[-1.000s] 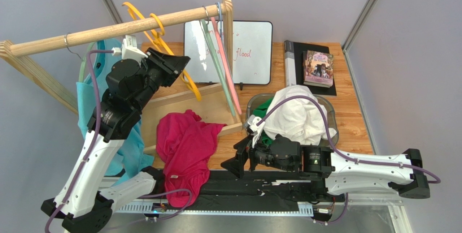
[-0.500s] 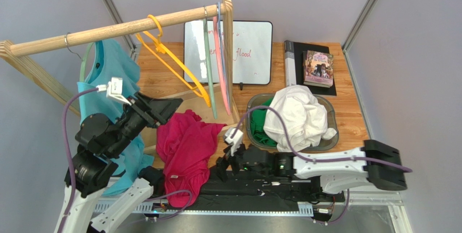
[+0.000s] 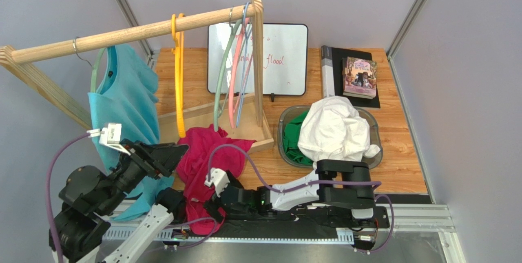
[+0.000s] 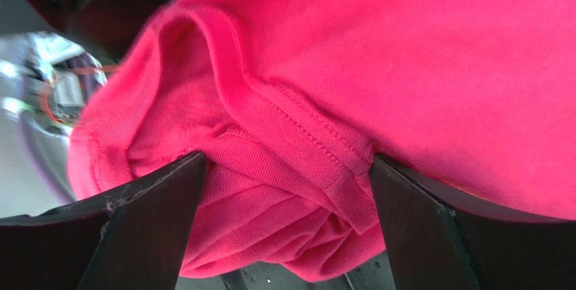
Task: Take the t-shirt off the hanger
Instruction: Place the tshirt into the basket, then grab a hanger with a tshirt on it with the left arm, then pass the hanger from the left arm to the right, then pass the hanger from the right arm to the left
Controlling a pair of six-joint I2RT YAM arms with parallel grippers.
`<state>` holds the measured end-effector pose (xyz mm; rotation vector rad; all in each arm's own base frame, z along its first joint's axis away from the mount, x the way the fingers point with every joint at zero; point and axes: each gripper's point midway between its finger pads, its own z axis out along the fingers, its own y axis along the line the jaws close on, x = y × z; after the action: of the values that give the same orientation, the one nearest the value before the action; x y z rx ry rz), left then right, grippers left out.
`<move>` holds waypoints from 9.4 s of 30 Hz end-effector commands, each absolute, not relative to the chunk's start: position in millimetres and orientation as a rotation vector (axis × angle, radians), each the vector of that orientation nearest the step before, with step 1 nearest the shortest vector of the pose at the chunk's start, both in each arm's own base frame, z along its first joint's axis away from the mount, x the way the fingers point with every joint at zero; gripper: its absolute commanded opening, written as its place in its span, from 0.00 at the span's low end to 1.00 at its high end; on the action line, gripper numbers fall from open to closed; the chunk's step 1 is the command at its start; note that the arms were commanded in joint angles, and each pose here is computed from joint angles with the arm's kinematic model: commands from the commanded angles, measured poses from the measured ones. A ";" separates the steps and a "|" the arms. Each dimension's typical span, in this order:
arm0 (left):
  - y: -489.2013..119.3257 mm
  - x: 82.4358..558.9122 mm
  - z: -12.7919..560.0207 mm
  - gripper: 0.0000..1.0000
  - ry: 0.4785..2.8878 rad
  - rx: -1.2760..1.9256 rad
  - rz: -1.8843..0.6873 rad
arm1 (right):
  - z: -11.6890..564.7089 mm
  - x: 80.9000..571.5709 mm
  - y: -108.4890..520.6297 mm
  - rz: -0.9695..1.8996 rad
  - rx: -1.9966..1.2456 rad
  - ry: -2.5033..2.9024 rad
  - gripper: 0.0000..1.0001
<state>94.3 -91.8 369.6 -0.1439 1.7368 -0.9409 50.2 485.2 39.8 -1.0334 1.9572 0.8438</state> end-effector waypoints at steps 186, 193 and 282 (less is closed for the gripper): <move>-176.2 66.4 297.0 0.00 1.879 0.072 -1.523 | 272.7 163.1 343.5 1.377 0.164 1.812 0.76; -178.1 58.4 297.3 0.00 1.869 0.134 -1.548 | 285.2 164.6 339.6 1.381 0.278 1.719 0.65; -223.8 98.3 272.0 0.42 1.957 0.295 -1.514 | 333.1 152.0 365.6 1.665 0.438 1.752 0.00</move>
<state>97.2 -232.1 274.8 0.3402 1.9680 -1.5627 155.7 373.1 276.4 0.3900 1.9124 1.4798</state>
